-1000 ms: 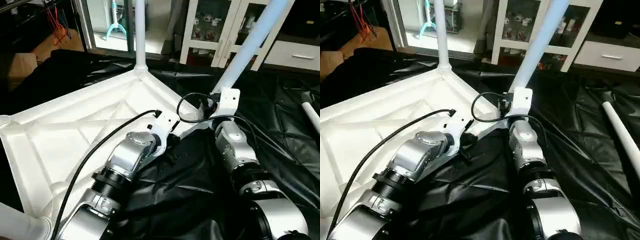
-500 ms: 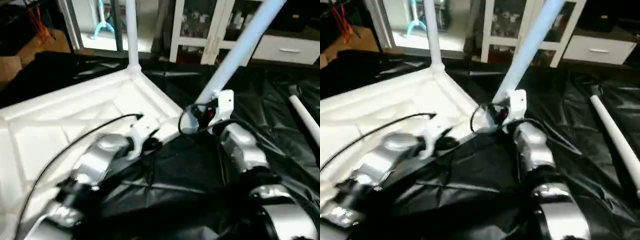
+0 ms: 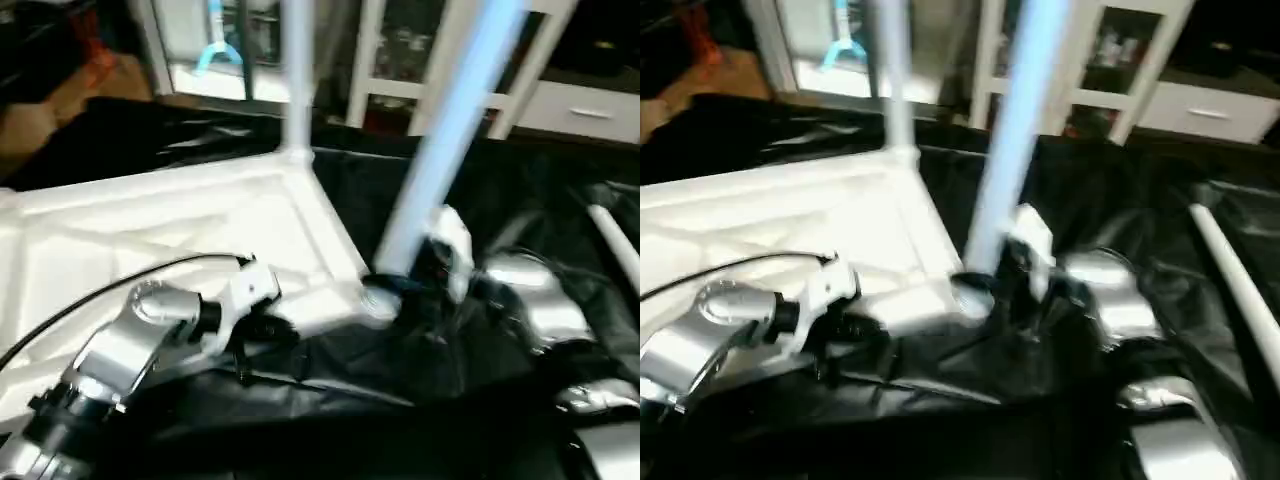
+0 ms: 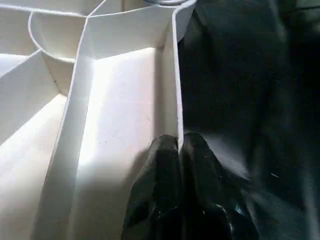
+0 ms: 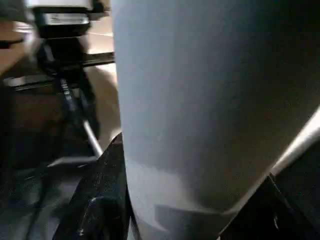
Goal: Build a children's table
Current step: Insert table leg to table base
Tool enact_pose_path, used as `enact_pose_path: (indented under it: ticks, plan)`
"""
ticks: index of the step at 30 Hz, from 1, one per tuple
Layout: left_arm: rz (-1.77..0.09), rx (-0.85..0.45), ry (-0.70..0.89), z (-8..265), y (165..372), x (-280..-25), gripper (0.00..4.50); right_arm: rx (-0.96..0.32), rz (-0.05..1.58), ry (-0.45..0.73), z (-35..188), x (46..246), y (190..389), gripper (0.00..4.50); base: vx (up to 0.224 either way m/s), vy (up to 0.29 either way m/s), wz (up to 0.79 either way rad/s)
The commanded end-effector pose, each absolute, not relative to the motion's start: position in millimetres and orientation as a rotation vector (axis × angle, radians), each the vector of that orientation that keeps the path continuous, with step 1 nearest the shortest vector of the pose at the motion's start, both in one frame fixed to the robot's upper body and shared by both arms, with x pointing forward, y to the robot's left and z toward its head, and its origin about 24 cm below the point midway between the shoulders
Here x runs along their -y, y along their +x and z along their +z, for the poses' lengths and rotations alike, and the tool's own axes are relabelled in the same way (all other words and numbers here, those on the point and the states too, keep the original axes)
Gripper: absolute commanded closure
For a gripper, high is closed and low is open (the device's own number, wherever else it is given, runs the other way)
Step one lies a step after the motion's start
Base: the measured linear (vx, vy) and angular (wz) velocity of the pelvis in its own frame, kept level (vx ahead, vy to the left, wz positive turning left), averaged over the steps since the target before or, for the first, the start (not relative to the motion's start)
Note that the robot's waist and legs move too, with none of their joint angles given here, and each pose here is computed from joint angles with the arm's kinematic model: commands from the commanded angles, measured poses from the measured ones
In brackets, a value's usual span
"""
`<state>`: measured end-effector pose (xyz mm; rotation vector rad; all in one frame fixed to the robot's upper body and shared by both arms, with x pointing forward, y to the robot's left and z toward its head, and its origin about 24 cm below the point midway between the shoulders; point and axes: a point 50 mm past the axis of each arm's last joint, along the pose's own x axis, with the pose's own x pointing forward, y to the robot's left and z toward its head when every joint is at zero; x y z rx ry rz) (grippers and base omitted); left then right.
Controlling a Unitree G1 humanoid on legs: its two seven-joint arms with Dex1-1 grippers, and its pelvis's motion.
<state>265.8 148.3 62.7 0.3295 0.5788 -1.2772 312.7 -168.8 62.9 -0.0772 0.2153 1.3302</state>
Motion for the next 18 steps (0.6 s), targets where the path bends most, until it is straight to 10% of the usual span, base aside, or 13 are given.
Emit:
enact_pose_path:
  ticks: [1,18]
  plan:
    - [-1.55,-0.488,0.287,80.8,248.9,-126.9,4.5,-0.682,1.322,-0.068,-10.0,203.9,262.7,2.65,0.0,0.0,0.0]
    - [-1.387,-0.541,0.349,70.0,266.0,-124.7,4.5,-0.572,1.252,-0.081,-18.0,184.0,261.1,2.65,0.0,0.0,0.0]
